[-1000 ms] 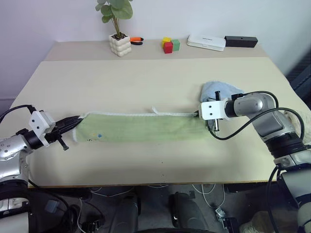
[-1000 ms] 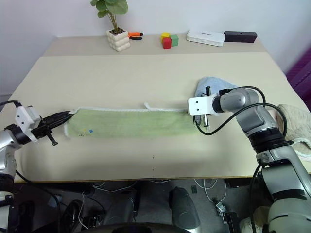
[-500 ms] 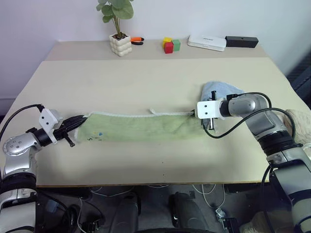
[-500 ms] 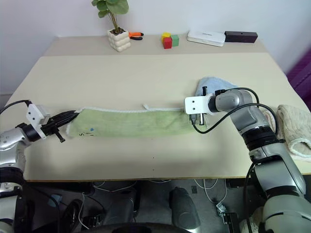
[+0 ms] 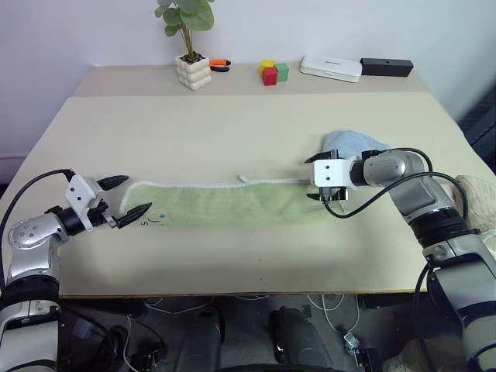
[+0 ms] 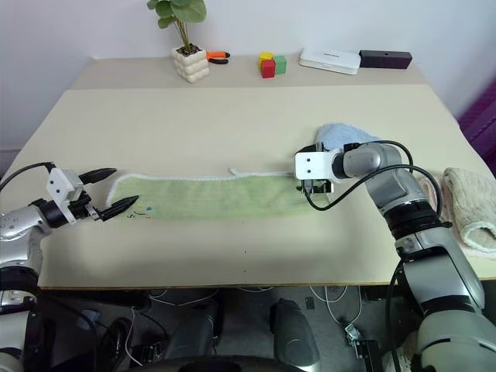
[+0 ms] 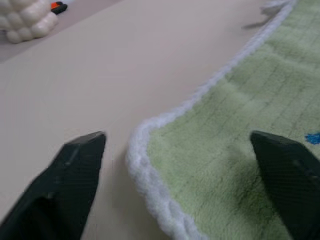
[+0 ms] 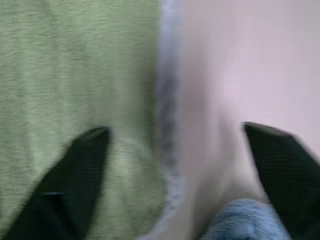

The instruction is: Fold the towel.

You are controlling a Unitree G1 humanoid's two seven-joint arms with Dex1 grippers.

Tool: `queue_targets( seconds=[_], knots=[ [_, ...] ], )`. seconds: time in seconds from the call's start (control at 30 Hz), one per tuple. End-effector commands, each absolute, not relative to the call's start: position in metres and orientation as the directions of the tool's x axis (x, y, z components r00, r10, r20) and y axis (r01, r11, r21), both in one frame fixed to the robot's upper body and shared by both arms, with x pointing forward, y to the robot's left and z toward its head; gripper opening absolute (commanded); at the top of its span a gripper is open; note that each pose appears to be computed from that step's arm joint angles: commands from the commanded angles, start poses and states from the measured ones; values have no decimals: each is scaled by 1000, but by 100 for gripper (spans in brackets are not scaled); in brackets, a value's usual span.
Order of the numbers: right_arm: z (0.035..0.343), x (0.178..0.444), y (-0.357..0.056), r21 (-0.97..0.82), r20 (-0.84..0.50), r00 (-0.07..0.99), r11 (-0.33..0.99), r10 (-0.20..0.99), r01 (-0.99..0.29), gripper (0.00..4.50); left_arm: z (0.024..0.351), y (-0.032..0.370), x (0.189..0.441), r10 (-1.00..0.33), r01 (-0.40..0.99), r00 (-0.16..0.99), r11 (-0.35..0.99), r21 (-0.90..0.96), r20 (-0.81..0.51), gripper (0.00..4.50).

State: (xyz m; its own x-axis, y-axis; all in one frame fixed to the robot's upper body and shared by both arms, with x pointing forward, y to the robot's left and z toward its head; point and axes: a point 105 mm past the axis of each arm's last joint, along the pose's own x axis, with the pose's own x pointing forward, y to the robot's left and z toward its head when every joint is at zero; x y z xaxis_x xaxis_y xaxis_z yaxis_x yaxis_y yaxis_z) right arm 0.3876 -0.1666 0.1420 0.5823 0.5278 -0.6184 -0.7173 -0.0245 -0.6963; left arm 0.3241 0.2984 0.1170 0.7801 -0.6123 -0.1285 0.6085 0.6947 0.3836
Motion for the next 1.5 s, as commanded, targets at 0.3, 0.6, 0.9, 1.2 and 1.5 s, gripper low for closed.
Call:
queue_targets(
  seconds=[0.3,0.6,0.9,1.2,1.5],
  knots=[
    [172,382,-224,-697,-606,666,115,435,-708,448,142,333,308,-509,474,860,761,443,-47,450],
    [214,333,-212,-18,-304,564,587,768,-809,448,190,302,290,-649,599,749,749,284,134,450],
    [151,286,-236,235,-421,571,692,705,-682,448,199,263,295,-755,725,631,655,213,177,450],
    [125,283,-250,313,-435,682,809,588,-498,448,198,224,272,-870,870,468,485,89,156,450],
    [123,280,-240,527,-387,671,749,632,-401,448,203,218,273,-869,872,466,483,78,166,450]
  ],
)
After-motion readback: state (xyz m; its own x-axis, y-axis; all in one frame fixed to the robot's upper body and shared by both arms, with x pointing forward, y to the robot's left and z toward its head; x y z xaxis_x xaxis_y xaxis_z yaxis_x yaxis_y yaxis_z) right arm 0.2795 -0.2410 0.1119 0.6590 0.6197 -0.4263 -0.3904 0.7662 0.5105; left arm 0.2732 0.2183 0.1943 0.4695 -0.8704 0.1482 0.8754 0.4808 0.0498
